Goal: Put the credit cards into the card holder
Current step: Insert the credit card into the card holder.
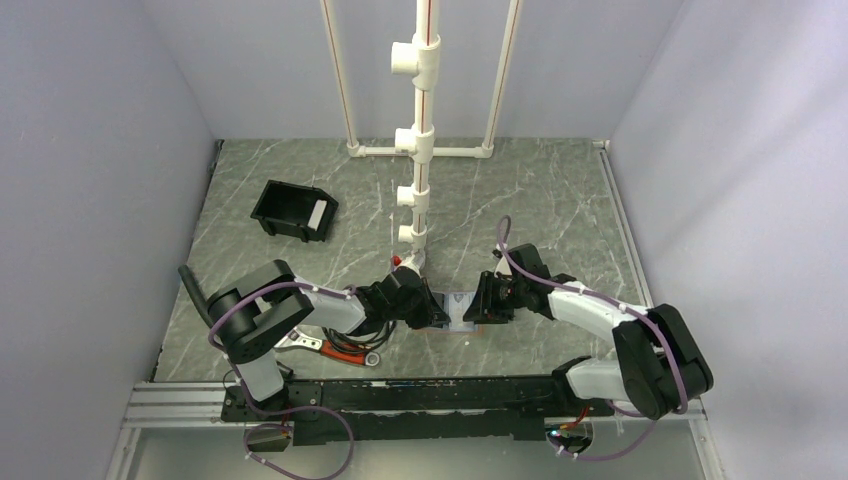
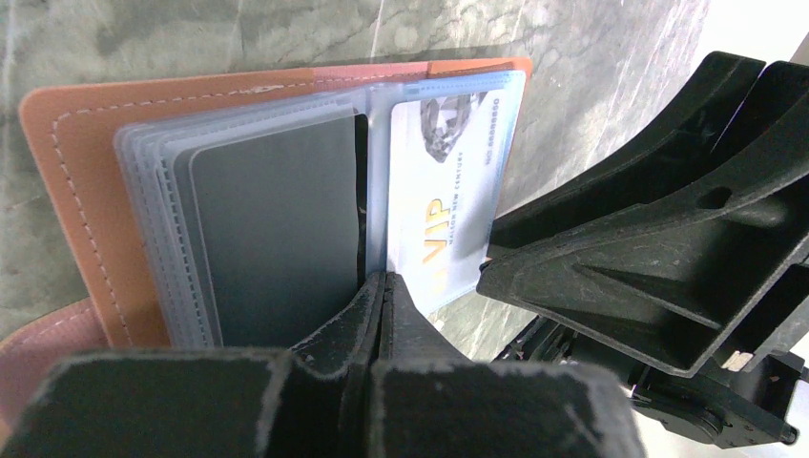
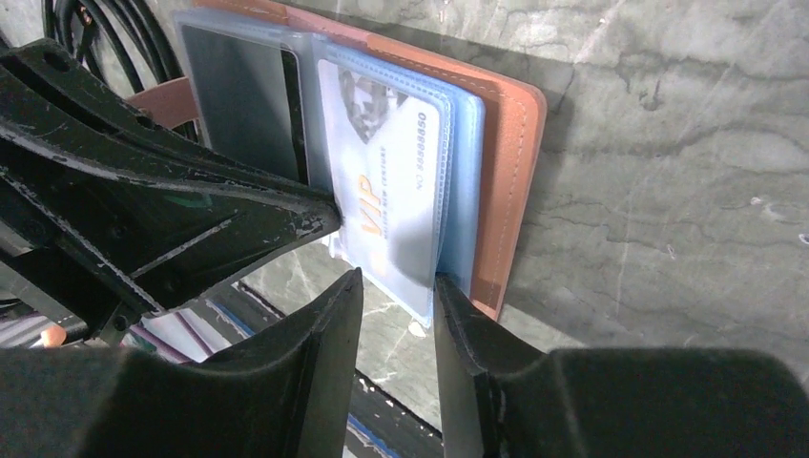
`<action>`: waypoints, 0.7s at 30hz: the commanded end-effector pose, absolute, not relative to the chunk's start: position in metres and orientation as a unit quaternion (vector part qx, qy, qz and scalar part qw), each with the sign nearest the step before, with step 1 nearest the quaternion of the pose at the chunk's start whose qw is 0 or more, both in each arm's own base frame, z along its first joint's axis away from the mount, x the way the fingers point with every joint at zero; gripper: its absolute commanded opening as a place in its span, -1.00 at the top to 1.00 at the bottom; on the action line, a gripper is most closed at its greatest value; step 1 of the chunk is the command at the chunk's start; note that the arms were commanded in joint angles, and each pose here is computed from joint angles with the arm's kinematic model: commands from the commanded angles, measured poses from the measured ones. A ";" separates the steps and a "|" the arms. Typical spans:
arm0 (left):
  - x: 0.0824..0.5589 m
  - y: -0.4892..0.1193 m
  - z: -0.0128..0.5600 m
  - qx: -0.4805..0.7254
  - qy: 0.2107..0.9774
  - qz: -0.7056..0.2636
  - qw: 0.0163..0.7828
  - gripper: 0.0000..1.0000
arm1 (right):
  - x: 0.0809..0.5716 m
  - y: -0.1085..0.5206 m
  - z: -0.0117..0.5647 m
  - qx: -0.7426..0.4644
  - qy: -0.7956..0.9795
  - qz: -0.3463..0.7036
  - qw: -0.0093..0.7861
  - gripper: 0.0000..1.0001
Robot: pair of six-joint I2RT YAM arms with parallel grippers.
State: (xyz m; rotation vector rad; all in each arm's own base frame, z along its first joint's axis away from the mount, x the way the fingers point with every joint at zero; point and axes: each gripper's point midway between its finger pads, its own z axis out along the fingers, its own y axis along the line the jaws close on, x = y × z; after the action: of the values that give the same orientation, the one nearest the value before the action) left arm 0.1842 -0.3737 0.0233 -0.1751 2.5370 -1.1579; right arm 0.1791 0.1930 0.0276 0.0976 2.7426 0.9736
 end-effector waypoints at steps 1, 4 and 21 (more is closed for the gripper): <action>0.168 -0.340 -0.022 -0.053 0.933 -0.324 0.149 0.99 | 0.186 0.201 0.040 0.023 0.923 0.359 0.136 0.30; 0.168 -0.340 -0.021 -0.052 0.933 -0.325 0.150 0.99 | 0.187 0.200 0.049 0.018 0.921 0.360 0.149 0.30; 0.173 -0.349 0.021 -0.038 0.909 -0.376 0.178 0.74 | 0.192 0.229 0.069 -0.008 0.885 0.447 0.134 0.26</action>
State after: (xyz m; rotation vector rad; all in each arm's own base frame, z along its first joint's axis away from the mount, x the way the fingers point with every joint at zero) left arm 0.1804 -0.3672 0.0255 -0.1314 2.5422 -1.1347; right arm 0.1836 0.2166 0.0543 0.0288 2.6378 1.1968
